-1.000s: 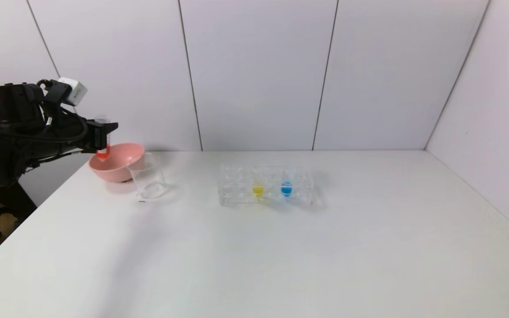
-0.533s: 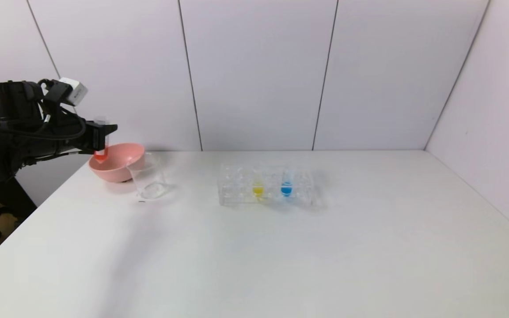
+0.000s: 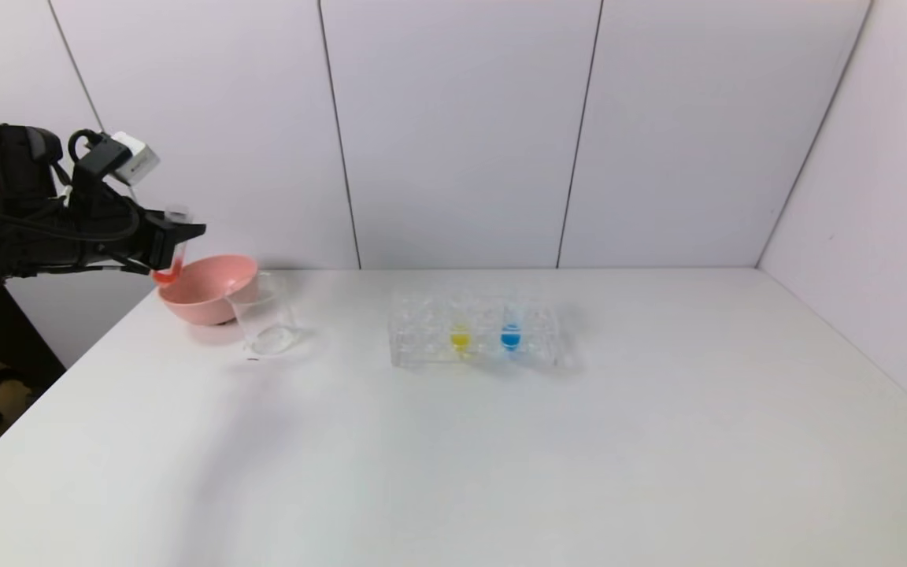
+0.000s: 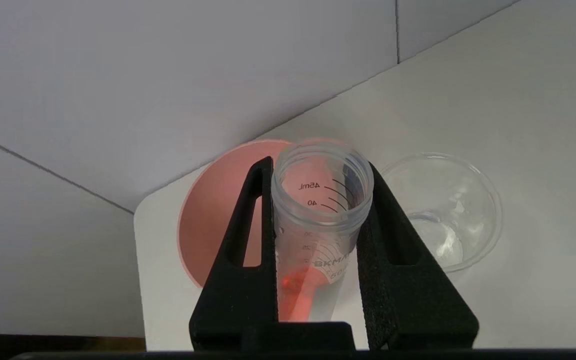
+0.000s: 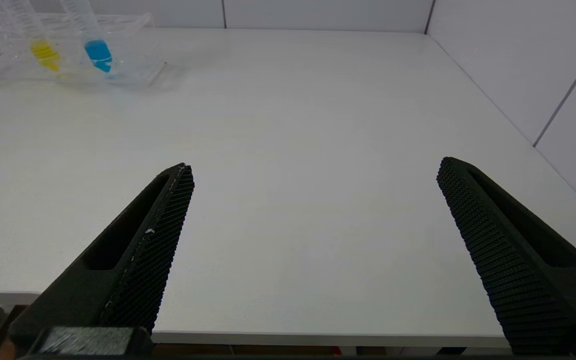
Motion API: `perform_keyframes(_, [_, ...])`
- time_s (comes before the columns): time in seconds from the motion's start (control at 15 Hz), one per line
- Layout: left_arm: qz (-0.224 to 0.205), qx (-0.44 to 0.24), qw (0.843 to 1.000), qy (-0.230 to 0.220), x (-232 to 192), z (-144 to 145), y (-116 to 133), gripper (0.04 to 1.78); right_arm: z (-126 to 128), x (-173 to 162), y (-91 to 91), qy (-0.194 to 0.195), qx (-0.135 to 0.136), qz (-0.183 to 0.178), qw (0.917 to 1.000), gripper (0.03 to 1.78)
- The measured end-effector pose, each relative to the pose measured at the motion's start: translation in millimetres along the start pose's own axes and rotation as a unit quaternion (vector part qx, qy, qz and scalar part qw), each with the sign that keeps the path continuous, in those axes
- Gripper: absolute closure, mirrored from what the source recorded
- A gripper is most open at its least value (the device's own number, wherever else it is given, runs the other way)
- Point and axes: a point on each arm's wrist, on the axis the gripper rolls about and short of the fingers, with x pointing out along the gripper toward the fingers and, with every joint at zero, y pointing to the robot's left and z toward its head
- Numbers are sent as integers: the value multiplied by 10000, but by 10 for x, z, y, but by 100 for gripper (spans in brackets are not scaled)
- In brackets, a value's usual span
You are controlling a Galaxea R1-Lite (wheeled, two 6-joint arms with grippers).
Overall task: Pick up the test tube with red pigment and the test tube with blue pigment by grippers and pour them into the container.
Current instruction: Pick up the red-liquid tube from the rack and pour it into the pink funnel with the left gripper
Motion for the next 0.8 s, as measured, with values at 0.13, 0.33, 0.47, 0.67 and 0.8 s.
perform_keyframes(0.13, [-230, 189, 9996, -22, -9, 34, 49, 135, 0, 0, 0, 0, -2, 0, 10000, 4])
perform_keyframes(0.33, [-353, 391, 9986, 51, -11, 68, 95, 135, 0, 0, 0, 0, 0, -2, 10000, 4])
perform_keyframes(0.47, [-579, 652, 9962, 40, -15, 110, 132, 135, 0, 0, 0, 0, -2, -4, 10000, 4])
perform_keyframes(0.67, [-985, 1013, 9900, -8, 2, 186, 176, 135, 0, 0, 0, 0, 0, 0, 10000, 4])
perform_keyframes(0.8, [-1168, 1240, 9853, 143, 1, 206, 194, 135, 0, 0, 0, 0, -2, -2, 10000, 4])
